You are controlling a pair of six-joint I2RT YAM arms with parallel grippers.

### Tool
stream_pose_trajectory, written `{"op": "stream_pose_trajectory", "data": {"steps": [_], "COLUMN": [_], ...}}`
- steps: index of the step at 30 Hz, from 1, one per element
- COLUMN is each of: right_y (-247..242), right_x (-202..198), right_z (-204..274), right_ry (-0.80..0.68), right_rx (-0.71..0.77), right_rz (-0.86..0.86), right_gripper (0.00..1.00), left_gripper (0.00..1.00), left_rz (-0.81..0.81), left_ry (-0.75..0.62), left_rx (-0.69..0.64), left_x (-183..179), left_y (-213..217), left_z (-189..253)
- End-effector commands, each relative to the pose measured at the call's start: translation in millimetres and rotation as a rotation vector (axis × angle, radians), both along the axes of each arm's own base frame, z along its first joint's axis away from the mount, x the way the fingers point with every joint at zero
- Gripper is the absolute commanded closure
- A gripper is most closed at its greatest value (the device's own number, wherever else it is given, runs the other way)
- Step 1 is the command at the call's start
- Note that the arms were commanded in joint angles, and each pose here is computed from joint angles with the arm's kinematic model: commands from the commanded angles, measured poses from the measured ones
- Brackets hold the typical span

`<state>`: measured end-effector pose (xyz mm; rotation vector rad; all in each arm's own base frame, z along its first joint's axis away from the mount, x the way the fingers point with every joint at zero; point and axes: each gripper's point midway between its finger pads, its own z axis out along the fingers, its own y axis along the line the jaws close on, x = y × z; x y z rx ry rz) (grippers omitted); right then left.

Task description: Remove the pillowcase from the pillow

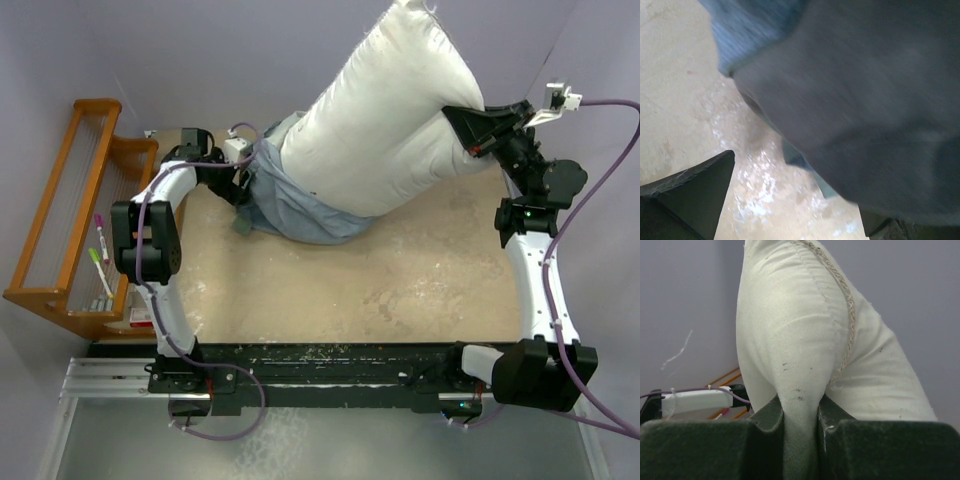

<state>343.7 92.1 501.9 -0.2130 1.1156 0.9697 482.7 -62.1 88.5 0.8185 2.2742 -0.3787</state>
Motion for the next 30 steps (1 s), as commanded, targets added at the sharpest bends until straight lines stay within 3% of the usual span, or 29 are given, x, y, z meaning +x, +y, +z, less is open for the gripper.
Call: {"op": "stream_pose_trajectory", "data": {"steps": [1,5,8,9,10,15,20,25,30], "right_y": [-4,-13,-17,-18,-18,-32,-72,-92,-119], "right_x": [-24,-26,-29,-30,-31,-34,-32,-47,-63], "right_z": [41,52,60,62,64,89,133,178,206], "right_ry": [-0.141,-0.154,-0.175,-0.180,-0.184,-0.218,-0.241,-0.322,-0.377], "right_rx": [0.066,0.163,0.211,0.217,0.218,0.238,0.344,0.386,0.482], "right_rz": [-0.005,0.009,0.018,0.016,0.014,-0.061,-0.267,-0.379,-0.455], "right_gripper": [1.00,1.00,1.00,1.00,1.00,1.00,1.00,1.00,1.00], "left_gripper": [0.07,0.31,0.81,0.94,1.00,1.00,1.00,1.00,1.00], "left_rz": [0.042,0.001,-0.012,-0.004,0.010,0.159,0.346,0.383,0.373], "left_ry": [0.007,0.074,0.104,0.101,0.087,-0.019,-0.086,-0.017,-0.066], "left_rx": [-0.014,-0.076,-0.160,-0.177,-0.188,-0.085,0.228,0.371,0.520], "left_x": [23,20,18,20,23,38,42,21,6], "left_y": [-3,-15,-29,-31,-31,-3,65,119,149], "left_z": [-8,-16,-10,-5,2,31,31,10,6]}}
